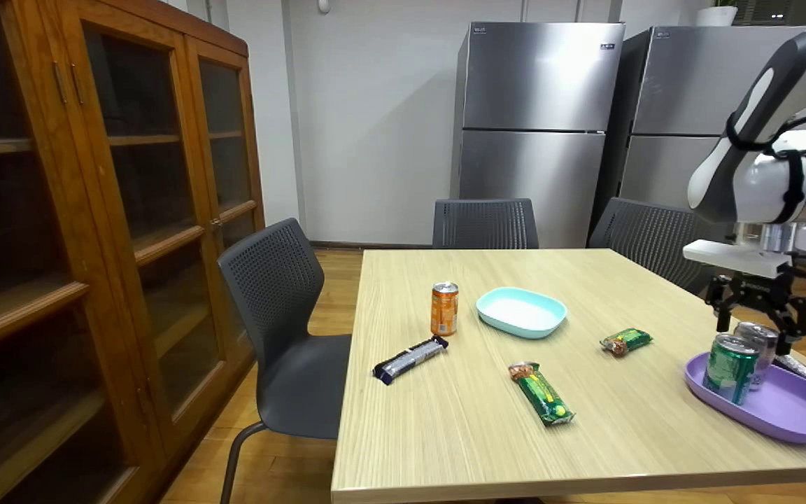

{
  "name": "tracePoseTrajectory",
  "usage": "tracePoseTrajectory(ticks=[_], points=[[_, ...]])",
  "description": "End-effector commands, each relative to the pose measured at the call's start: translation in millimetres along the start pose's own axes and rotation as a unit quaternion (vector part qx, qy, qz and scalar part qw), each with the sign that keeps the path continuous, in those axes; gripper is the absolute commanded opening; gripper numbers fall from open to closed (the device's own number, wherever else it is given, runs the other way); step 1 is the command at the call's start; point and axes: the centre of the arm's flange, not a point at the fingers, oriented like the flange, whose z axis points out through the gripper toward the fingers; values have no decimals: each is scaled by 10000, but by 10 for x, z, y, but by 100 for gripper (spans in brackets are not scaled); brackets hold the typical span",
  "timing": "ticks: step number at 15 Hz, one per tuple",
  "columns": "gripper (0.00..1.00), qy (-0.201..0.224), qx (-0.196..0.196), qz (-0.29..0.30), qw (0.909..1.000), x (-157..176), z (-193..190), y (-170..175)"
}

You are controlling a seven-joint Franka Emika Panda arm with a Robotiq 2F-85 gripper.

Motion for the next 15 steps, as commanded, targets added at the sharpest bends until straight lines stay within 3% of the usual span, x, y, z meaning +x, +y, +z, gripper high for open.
tracePoseTrajectory(ticks=[1,9,15], points=[[100,12,114,-34,9999,-36,-253,7],[100,368,619,-301,9970,-357,-843,-32],[100,460,880,-783,9920,-860,-1067,-146]])
